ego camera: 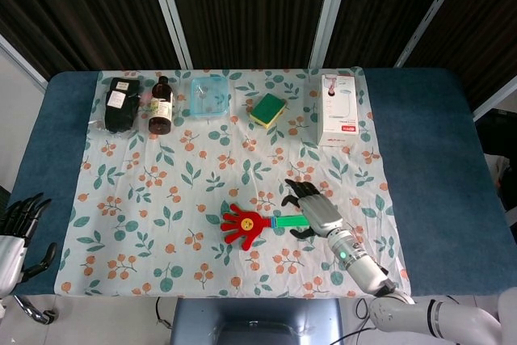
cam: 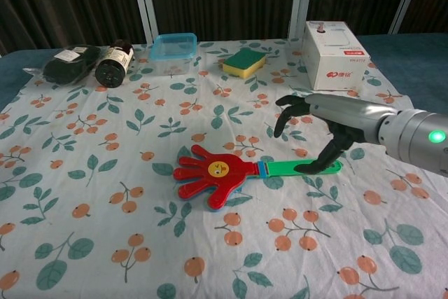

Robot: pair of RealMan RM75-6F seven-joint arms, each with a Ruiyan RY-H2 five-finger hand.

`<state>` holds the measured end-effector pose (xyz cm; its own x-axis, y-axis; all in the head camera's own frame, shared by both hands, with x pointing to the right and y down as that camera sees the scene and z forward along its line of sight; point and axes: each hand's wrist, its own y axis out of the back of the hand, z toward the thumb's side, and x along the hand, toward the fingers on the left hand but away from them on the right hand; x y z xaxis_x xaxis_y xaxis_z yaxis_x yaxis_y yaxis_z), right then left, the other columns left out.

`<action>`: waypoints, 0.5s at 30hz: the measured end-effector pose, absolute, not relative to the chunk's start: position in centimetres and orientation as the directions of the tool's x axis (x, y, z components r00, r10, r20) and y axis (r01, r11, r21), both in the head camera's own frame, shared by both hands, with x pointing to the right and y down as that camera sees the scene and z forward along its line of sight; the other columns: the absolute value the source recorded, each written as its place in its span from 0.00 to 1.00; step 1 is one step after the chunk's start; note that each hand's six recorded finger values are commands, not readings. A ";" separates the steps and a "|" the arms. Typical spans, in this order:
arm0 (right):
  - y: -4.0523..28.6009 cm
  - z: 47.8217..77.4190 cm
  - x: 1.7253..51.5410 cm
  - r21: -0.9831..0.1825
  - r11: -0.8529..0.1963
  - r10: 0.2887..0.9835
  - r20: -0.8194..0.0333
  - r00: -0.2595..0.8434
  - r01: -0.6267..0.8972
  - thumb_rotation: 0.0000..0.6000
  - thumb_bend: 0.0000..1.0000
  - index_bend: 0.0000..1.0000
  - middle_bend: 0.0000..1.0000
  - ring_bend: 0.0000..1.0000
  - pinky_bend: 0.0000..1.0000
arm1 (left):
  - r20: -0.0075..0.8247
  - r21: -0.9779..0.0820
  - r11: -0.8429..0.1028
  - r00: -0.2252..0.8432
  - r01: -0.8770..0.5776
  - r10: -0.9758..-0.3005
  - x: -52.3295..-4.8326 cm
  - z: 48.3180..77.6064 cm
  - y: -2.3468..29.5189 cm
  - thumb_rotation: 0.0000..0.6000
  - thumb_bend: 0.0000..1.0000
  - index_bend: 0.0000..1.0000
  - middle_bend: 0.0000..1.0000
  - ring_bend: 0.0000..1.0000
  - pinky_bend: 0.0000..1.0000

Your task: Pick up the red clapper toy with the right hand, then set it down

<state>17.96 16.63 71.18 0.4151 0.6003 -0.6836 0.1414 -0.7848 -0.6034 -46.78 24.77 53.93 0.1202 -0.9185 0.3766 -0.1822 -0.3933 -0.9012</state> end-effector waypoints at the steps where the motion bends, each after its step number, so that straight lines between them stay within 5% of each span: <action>1: 16.8 71.4 17.7 -0.598 -0.789 0.596 -0.689 0.413 0.142 1.00 0.35 0.48 0.00 0.00 0.00 | 0.376 -0.901 -0.393 0.123 -0.183 -0.919 -46.7 53.9 24.8 1.00 0.43 0.00 0.00 0.00 0.08; 15: 17.8 73.4 15.9 -0.583 -0.804 0.577 -0.713 0.398 0.120 1.00 0.41 0.51 0.00 0.00 0.00 | 0.374 -0.900 -0.393 0.130 -0.189 -0.918 -46.7 53.6 25.1 1.00 0.43 0.00 0.00 0.00 0.08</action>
